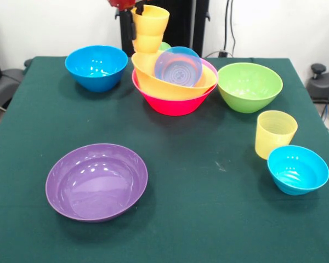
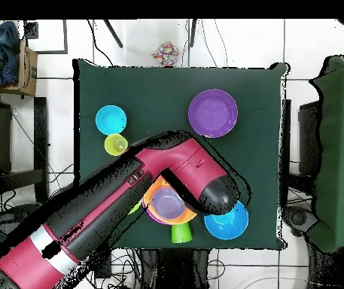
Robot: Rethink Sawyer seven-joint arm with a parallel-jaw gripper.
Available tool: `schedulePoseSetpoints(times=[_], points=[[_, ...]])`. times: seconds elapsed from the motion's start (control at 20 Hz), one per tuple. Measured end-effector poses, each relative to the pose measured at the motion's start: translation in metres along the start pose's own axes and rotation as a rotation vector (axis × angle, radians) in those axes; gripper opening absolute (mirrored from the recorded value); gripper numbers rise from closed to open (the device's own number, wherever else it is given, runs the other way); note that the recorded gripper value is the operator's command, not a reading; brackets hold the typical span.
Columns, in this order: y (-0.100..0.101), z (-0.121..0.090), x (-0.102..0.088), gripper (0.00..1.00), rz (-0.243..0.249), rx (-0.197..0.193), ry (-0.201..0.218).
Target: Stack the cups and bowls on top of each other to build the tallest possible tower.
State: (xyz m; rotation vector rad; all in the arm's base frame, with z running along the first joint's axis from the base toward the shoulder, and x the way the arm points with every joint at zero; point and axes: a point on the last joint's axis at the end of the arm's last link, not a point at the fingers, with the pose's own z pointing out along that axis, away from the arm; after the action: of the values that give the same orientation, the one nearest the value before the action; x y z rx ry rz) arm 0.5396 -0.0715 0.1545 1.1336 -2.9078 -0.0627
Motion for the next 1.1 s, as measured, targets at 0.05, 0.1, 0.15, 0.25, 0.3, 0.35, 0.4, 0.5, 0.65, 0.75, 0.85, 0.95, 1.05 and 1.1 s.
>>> schedulePoseSetpoints(times=[0.05, 0.1, 0.15, 0.25, 0.3, 0.35, 0.4, 0.5, 0.65, 0.75, 0.85, 0.95, 1.05, 1.1], points=[[0.001, 0.0, 0.0, 0.0, 0.001, 0.0, 0.0], [0.001, 0.0, 0.0, 0.0, 0.001, 0.0, 0.0], [0.004, 0.0, 0.002, 0.0, 0.006, -0.001, 0.001], [0.005, 0.0, 0.006, 0.0, 0.015, -0.002, 0.002], [0.006, 0.001, 0.008, 0.0, 0.021, -0.002, 0.001], [0.007, 0.001, 0.01, 0.0, 0.028, -0.003, -0.001], [0.008, 0.002, 0.011, 0.0, 0.035, -0.003, -0.004], [0.01, 0.003, 0.014, 0.0, 0.046, -0.003, -0.008], [0.012, 0.004, 0.018, 0.0, 0.063, 0.002, -0.015], [0.013, 0.005, 0.02, 0.0, 0.074, 0.01, -0.021], [0.013, 0.006, 0.022, 0.0, 0.081, 0.018, -0.024], [0.013, 0.007, 0.024, 0.0, 0.092, 0.031, -0.028], [0.014, 0.007, 0.026, 0.0, 0.096, 0.035, -0.027], [0.014, 0.007, 0.027, 0.0, 0.097, 0.036, -0.027]])
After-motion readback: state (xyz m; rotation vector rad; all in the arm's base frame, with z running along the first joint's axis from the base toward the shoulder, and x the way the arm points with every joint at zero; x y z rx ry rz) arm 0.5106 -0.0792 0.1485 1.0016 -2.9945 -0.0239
